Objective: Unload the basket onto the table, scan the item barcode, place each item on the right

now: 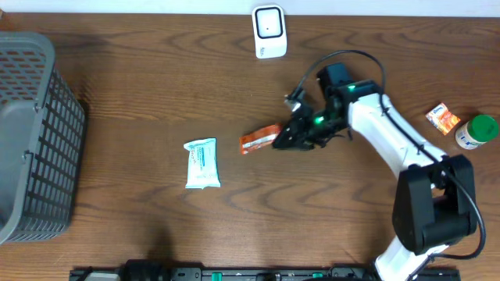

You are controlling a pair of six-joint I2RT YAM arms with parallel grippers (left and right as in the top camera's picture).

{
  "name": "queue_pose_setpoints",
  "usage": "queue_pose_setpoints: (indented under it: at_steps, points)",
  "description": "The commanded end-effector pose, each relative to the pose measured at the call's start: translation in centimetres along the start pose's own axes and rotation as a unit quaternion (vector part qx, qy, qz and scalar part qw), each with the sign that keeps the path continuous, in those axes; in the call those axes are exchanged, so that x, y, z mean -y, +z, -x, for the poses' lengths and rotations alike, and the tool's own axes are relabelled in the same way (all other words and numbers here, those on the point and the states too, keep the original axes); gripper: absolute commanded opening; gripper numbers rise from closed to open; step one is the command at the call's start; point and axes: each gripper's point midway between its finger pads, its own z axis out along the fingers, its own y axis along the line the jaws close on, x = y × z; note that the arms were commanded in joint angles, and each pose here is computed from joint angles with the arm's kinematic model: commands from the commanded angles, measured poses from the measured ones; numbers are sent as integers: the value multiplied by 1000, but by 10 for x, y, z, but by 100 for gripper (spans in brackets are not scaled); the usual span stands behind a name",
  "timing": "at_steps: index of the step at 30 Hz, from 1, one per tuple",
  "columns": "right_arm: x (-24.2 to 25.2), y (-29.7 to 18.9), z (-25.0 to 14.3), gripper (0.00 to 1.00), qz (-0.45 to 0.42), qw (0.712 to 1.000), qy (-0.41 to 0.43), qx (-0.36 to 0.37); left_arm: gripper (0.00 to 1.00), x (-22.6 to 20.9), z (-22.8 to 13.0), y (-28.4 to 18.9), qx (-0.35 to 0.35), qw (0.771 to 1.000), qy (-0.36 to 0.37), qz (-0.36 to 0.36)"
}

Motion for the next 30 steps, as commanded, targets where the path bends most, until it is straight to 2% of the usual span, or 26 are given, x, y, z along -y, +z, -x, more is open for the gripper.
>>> queue_pose_setpoints:
  at_steps: [1, 2, 5, 8, 9, 11, 12, 16, 21, 24, 30]
  points:
    - [59, -17, 13, 46, -131, 990, 41, 38, 84, -1, 0, -1, 1, 1000, 6, 3]
    - [70, -24, 15, 55, -155, 985, 53, 47, 84, -1, 0, -1, 1, 1000, 6, 3]
    - [92, -39, 20, 56, -188, 977, 74, 65, 84, -1, 0, -1, 0, 1000, 6, 3]
    - [99, -47, 22, 55, -185, 976, 86, 74, 84, -1, 0, -1, 1, 1000, 6, 3]
    - [96, -46, 23, 47, -175, 978, 86, 74, 84, -1, 0, -1, 1, 1000, 6, 3]
    - [85, -42, 24, 9, -144, 984, 79, 73, 84, -1, 0, -1, 1, 1000, 6, 3]
    - [78, -39, 26, 1, -129, 986, 71, 73, 84, -1, 0, -1, 1, 1000, 6, 3]
    - [56, -21, 38, 2, -123, 989, 19, 84, 84, -1, 0, -1, 1, 1000, 6, 3]
    - [52, -5, 62, 1, -208, 968, -10, 141, 84, -1, 0, -1, 0, 1000, 6, 3]
    - [39, 14, 66, 1, -205, 968, -27, 144, 84, -1, 0, -1, 1, 1000, 6, 3]
    - [87, 49, 62, 1, -302, 944, 34, 131, 84, -1, 0, -1, 1, 1000, 6, 3]
